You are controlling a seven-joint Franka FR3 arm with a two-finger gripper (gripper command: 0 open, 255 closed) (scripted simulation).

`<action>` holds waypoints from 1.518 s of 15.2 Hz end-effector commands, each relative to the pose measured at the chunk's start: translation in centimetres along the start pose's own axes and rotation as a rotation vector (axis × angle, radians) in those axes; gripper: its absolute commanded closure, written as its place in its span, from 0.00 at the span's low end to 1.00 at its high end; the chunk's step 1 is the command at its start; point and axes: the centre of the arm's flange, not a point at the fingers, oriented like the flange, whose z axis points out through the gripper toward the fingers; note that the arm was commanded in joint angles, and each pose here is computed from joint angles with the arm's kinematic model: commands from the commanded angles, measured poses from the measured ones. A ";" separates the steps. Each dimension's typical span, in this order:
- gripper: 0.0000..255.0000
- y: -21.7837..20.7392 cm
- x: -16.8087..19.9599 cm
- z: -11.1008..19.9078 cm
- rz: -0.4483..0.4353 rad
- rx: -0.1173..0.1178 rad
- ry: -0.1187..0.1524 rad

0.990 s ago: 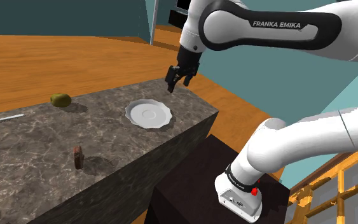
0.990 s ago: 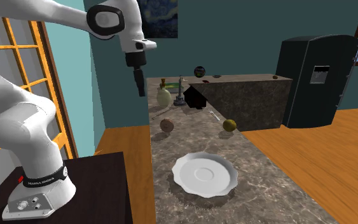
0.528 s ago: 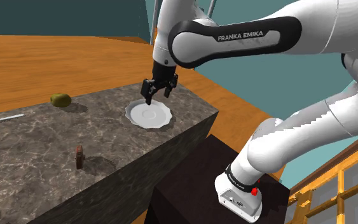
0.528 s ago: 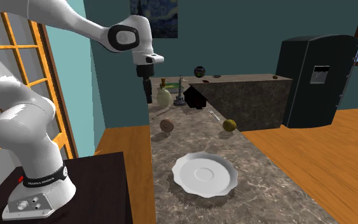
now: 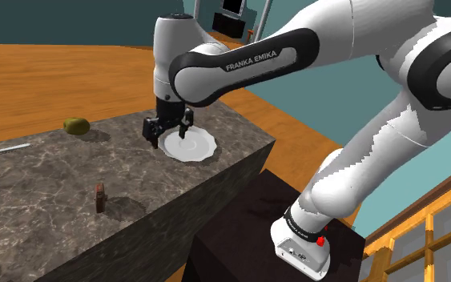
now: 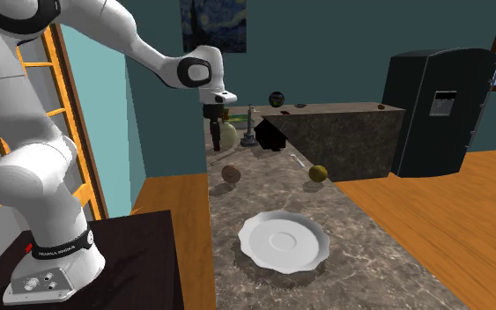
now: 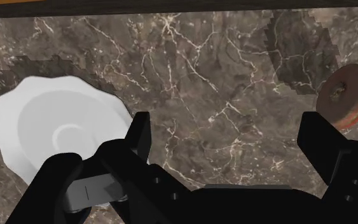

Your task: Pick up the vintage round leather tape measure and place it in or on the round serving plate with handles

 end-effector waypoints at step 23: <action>0.00 -21.0 9.4 17.4 0.114 -0.016 -0.090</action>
